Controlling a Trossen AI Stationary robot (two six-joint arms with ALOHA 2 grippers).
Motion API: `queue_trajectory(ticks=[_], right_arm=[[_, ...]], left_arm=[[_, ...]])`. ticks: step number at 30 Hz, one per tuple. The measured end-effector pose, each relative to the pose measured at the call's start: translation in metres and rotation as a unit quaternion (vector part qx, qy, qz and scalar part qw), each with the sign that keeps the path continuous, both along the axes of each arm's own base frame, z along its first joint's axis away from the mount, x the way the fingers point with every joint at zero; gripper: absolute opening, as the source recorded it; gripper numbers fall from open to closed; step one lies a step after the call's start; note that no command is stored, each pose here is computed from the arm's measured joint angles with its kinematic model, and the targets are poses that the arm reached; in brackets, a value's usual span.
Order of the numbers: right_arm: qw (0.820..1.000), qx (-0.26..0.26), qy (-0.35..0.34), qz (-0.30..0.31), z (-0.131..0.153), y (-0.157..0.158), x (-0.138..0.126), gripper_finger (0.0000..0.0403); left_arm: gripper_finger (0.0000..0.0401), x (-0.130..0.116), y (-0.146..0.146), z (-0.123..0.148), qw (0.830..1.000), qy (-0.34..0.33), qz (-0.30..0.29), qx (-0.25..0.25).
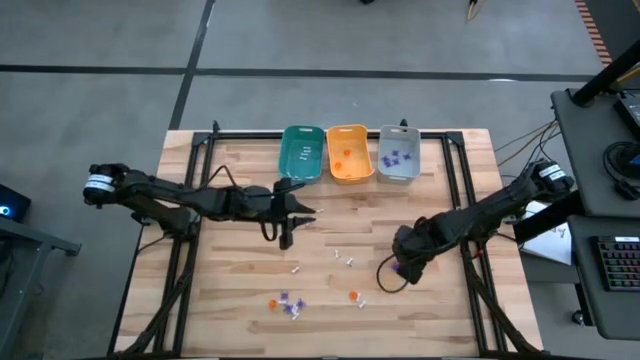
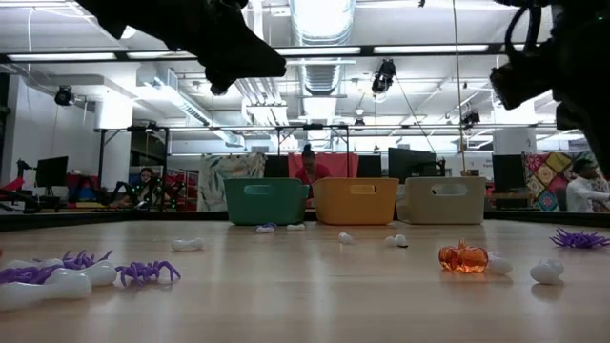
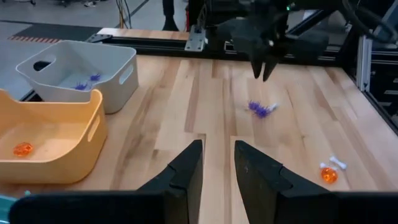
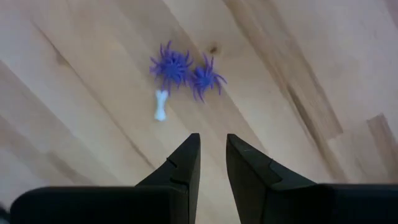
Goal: Sort Halloween decoration
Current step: Put the purple spider toy into the gray bin
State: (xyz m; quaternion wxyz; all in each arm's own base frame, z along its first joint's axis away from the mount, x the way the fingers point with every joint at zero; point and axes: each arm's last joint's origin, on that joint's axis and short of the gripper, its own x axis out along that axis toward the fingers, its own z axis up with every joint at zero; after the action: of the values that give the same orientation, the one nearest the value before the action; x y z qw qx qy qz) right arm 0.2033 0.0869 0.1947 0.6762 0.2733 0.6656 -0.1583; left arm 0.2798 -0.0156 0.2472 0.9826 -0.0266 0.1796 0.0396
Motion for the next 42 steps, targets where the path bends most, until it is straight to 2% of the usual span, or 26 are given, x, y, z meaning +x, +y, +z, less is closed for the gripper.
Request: queue_trajectory(ticks=[5, 12, 19, 27, 33, 42], right_arm=[[0.997, -0.021, 0.014, 0.078, -0.019, 0.011, 0.007, 0.0068], [0.992, -0.050, 0.009, 0.114, -0.036, 0.014, 0.018, 0.0068], [0.989, -0.095, -0.006, 0.114, -0.041, 0.013, 0.022, 0.0066], [0.987, -0.107, 0.005, 0.118, -0.049, 0.013, 0.025, 0.0046], [0.983, -0.140, 0.001, 0.123, -0.052, 0.011, 0.027, 0.0035], [0.972, -0.199, -0.030, 0.121, -0.042, -0.010, 0.033, 0.0034]], left_arm=[[0.0076, 0.000, 0.000, 0.001, 1.000, -0.004, 0.000, 0.000], [0.0076, 0.000, 0.000, 0.001, 1.000, -0.006, 0.007, 0.002], [0.0076, 0.000, 0.000, 0.001, 1.000, -0.006, 0.008, 0.003], [0.0076, 0.000, 0.000, 0.001, 1.000, -0.007, 0.008, 0.003], [0.0076, 0.000, 0.000, 0.001, 1.000, -0.007, 0.008, 0.003], [0.0076, 0.000, 0.001, 0.001, 1.000, -0.007, 0.020, 0.008]])
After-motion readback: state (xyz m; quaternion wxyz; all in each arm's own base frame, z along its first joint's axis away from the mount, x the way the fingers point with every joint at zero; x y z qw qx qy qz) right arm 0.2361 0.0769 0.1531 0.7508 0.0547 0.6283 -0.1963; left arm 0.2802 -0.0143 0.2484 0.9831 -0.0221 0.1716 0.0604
